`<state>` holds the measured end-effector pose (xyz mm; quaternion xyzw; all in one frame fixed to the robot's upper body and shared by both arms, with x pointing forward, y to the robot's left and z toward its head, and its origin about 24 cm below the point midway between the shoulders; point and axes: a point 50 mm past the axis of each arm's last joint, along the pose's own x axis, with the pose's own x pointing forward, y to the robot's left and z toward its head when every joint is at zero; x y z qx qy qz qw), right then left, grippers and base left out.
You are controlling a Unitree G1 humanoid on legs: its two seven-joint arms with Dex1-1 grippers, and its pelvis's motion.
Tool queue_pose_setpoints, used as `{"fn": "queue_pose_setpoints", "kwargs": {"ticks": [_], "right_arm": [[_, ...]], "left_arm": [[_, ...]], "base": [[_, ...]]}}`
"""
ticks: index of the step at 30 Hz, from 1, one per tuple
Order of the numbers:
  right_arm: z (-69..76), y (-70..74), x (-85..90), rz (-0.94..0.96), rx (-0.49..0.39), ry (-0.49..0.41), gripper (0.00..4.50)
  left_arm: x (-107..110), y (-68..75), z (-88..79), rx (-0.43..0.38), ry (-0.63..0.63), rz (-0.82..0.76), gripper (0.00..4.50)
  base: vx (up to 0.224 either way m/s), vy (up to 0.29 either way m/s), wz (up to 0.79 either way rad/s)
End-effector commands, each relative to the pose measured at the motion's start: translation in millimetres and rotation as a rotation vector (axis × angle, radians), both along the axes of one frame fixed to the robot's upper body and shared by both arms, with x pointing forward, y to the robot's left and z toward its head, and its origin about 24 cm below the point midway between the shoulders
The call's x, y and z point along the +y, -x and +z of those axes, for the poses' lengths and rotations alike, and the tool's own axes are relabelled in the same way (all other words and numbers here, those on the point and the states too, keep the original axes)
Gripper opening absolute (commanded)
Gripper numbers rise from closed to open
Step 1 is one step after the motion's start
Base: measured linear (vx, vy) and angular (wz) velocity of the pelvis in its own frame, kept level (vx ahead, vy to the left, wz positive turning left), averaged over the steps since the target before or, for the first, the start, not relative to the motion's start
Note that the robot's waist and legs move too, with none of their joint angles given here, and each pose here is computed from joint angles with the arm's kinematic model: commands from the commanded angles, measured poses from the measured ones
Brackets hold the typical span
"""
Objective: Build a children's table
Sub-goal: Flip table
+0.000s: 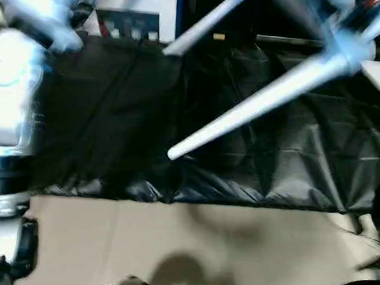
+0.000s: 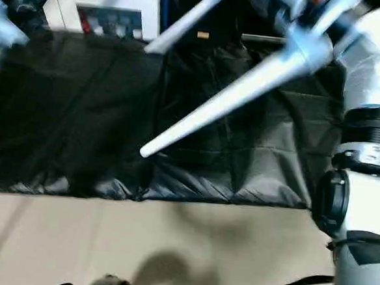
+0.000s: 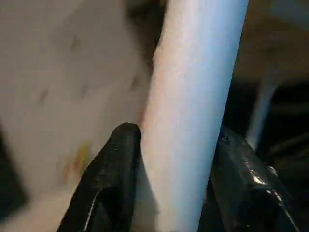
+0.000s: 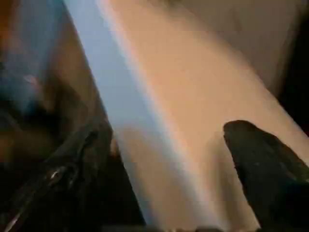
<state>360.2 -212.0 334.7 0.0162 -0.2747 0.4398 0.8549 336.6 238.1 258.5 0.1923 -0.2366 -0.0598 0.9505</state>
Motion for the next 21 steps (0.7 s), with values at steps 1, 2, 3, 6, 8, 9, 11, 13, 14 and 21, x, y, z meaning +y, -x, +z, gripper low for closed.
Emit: {"fn": "queue_pose_setpoints", "kwargs": {"ticks": [1,2,3,6,8,9,11,13,14,21], "right_arm": [[19.3,12.5,-5.1,0.017,-0.091,-0.006,4.02],[18.0,12.4,-4.5,0.007,-0.091,0.017,4.02],[17.4,12.7,-3.8,0.006,-0.091,0.027,4.02],[16.3,15.7,-0.8,0.043,-0.085,0.024,4.02],[17.6,17.3,-2.3,0.057,-0.088,-0.014,4.02],[21.2,19.1,-9.3,0.066,-0.089,-0.104,4.02],[23.5,19.4,-15.0,0.055,-0.089,-0.162,4.02],[24.3,18.2,-25.9,0.017,-0.076,-0.268,4.02],[20.2,16.8,-34.9,-0.017,-0.054,-0.339,4.02],[-34.6,23.3,-52.0,0.0,0.114,-0.369,4.02]], "left_arm": [[15,-9.1,-39.0,0.181,0.102,0.077,2.05],[16,-8.7,-39.5,0.182,0.111,0.082,2.01],[16,-8.4,-39.5,0.182,0.118,0.084,1.95],[15,-7.4,-38.8,0.175,0.119,0.077,1.85],[14,-7.1,-39.1,0.175,0.118,0.075,1.79],[14,-6.8,-39.9,0.173,0.105,0.07,1.76],[14,-6.4,-40.2,0.17,0.099,0.066,1.75],[14,-5.9,-40.6,0.166,0.089,0.063,1.73],[14,-5.6,-41.5,0.168,0.087,0.065,1.72],[15,-3.5,-53.2,0.206,0.098,0.06,1.72]], "base": [[0.0,0.0,0.0],[0.0,0.0,0.0],[0.0,0.0,0.0],[0.0,0.0,0.0],[0.0,0.0,0.0],[0.0,0.0,0.0],[0.0,0.0,0.0],[0.0,0.0,0.0],[0.0,0.0,0.0],[0.0,0.0,0.0]]}}
